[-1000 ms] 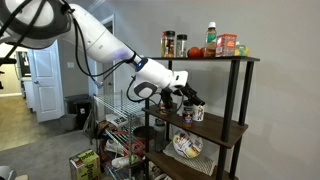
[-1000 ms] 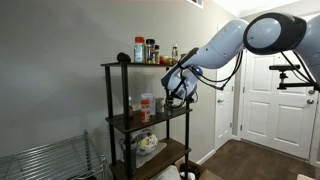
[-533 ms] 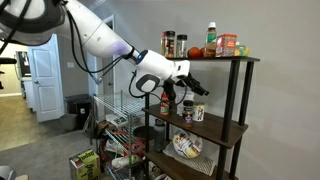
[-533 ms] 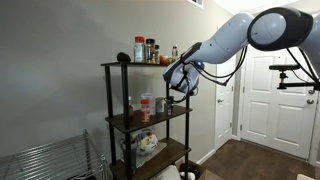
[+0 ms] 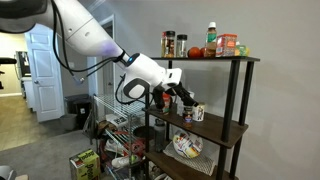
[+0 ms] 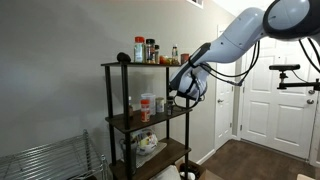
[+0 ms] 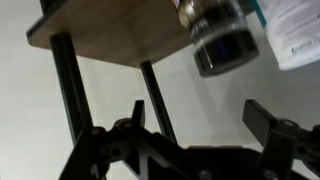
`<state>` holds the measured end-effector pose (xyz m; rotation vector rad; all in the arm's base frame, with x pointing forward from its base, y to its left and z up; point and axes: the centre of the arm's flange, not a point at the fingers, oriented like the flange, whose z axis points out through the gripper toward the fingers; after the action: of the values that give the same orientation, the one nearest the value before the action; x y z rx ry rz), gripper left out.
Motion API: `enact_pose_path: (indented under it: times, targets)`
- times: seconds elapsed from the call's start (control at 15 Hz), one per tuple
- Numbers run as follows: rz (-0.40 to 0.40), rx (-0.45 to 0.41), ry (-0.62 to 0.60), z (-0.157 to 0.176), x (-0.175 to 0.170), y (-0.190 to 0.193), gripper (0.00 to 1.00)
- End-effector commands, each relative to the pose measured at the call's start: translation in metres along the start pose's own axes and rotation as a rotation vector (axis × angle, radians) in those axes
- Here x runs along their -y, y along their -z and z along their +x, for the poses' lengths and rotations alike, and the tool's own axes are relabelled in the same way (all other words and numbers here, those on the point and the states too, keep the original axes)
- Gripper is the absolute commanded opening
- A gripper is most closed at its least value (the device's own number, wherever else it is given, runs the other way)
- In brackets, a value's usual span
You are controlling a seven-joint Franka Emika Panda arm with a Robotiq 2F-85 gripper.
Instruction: Move the spice jar from the top shelf to the second one
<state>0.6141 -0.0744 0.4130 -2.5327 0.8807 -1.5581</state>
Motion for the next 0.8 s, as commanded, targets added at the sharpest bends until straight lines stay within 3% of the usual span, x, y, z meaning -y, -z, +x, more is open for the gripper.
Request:
enact_pose_path:
  times: [0.0,0.73]
  targets:
    - [-0.014,0.028,0.009,-0.014,-0.008,0.002,1.0]
    - [-0.023,0.062,0.026,-0.026,-0.026,0.02,1.0]
